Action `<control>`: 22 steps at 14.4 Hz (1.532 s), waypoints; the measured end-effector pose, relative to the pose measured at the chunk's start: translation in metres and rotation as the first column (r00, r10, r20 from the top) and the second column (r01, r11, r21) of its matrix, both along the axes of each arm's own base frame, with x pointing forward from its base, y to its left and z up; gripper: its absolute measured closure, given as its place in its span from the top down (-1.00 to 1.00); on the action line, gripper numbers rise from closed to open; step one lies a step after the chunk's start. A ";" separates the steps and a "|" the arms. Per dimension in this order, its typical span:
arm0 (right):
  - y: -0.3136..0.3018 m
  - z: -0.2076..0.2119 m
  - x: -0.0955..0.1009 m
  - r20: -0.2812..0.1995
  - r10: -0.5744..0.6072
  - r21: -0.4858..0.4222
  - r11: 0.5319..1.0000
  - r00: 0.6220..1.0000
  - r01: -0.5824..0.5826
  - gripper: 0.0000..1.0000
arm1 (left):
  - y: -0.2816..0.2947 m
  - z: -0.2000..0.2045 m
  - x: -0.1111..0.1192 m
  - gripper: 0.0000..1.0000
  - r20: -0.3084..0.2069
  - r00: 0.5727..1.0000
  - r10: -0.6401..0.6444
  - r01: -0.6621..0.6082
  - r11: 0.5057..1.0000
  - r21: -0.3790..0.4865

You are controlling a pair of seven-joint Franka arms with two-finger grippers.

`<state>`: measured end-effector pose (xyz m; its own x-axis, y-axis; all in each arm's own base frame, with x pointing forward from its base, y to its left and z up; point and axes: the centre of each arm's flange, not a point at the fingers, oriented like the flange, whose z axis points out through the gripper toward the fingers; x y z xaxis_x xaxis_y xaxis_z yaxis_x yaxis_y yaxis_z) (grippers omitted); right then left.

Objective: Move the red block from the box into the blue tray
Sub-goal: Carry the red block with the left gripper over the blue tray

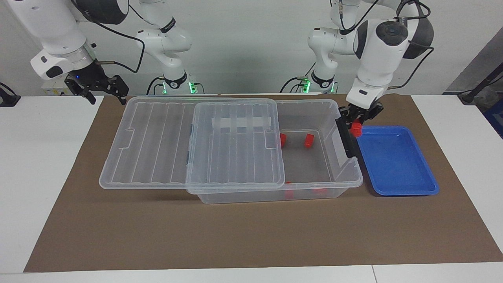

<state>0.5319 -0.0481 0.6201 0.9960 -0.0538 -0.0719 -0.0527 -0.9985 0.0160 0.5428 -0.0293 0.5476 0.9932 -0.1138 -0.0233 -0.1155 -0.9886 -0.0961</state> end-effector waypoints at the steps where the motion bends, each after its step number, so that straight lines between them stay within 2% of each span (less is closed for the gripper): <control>1: 0.001 0.000 0.000 0.000 0.001 0.000 1.000 1.000 -0.001 1.00 | 0.017 0.000 0.001 -0.31 -0.005 1.000 -0.021 0.021 1.000 -0.001; 8: 0.004 0.000 0.003 0.017 0.009 -0.002 1.000 1.000 -0.009 1.00 | 0.128 0.001 -0.006 -0.31 -0.017 0.992 -0.127 0.127 0.992 -0.008; 11: 0.005 -0.001 0.004 0.024 0.010 -0.002 1.000 1.000 -0.010 1.00 | 0.148 -0.002 -0.008 -0.31 0.005 0.993 -0.122 0.122 0.993 -0.004; 14: 0.005 -0.001 0.004 0.024 0.011 -0.002 1.000 1.000 -0.011 1.00 | 0.141 -0.028 -0.003 -0.31 0.044 0.999 -0.019 0.019 1.000 -0.003; 17: 0.005 -0.002 0.004 0.021 0.011 -0.002 1.000 1.000 -0.011 1.00 | 0.135 -0.050 -0.003 -0.31 0.062 0.995 0.080 -0.078 0.996 -0.033; 22: 0.005 -0.002 0.004 0.021 0.011 -0.002 1.000 1.000 -0.011 1.00 | 0.145 -0.087 -0.010 -0.31 0.076 0.987 0.142 -0.136 0.987 -0.081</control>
